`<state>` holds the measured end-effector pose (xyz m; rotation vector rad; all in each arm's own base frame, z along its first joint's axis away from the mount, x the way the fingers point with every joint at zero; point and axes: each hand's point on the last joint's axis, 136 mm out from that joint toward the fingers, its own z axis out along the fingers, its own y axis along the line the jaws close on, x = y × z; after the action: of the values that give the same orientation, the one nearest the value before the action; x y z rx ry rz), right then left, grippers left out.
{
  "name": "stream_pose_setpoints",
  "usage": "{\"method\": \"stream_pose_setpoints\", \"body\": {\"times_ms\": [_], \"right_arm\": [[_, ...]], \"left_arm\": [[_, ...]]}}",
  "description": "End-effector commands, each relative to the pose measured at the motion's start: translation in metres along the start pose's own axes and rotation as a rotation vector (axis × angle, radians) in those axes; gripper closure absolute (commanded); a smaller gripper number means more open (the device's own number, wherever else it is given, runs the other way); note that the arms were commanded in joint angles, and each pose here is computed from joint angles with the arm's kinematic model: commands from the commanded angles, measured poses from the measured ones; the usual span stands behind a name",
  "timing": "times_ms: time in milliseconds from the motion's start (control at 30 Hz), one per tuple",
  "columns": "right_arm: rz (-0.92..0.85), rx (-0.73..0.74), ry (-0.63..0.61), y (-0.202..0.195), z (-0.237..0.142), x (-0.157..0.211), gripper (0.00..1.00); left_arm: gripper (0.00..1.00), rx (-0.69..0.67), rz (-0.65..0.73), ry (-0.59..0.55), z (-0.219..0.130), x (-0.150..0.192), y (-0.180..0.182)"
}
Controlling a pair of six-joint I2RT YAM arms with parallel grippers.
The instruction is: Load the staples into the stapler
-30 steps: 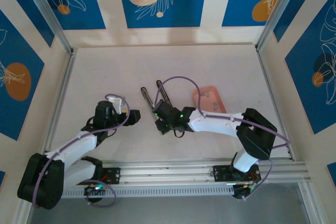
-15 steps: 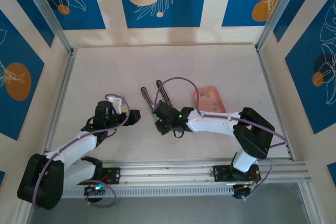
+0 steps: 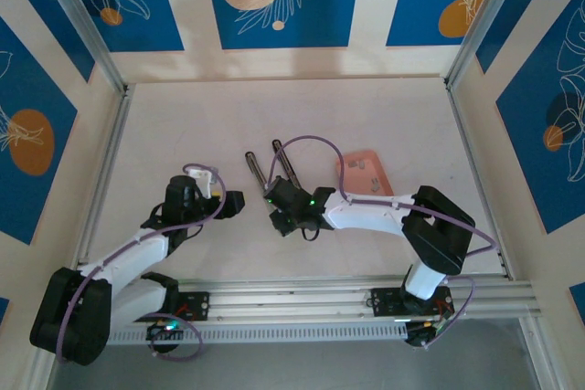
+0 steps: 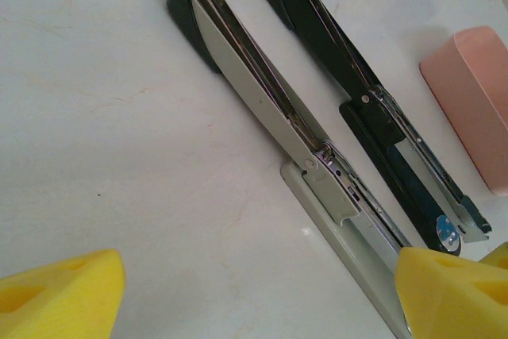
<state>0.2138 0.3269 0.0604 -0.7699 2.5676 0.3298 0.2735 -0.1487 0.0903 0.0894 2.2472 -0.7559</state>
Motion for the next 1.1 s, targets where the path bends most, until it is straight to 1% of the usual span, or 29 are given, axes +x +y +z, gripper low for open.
{"method": "stream_pose_setpoints", "body": {"times_ms": [0,133,467,700,967,1067], "right_arm": [[0.018,0.004,0.013,-0.002,0.005,0.005,0.81],[0.018,0.006,0.012,-0.003,0.004,0.005,0.81],[0.005,0.001,-0.041,-0.002,-0.008,-0.010,0.81],[0.006,-0.001,-0.038,-0.002,-0.007,-0.009,0.81],[0.009,-0.011,-0.073,-0.002,-0.015,-0.016,0.81],[0.020,-0.015,-0.068,-0.004,-0.013,-0.014,0.81]], "left_arm": [[0.12,0.006,0.034,-0.017,-0.003,-0.009,-0.006],[0.12,0.006,0.033,-0.018,-0.003,-0.009,-0.006],[0.12,0.006,0.034,-0.018,-0.003,-0.009,-0.006],[0.12,0.005,0.034,-0.020,-0.003,-0.010,-0.006],[0.12,0.005,0.034,-0.020,-0.004,-0.010,-0.006],[0.12,0.005,0.034,-0.019,-0.004,-0.009,-0.006]]}}
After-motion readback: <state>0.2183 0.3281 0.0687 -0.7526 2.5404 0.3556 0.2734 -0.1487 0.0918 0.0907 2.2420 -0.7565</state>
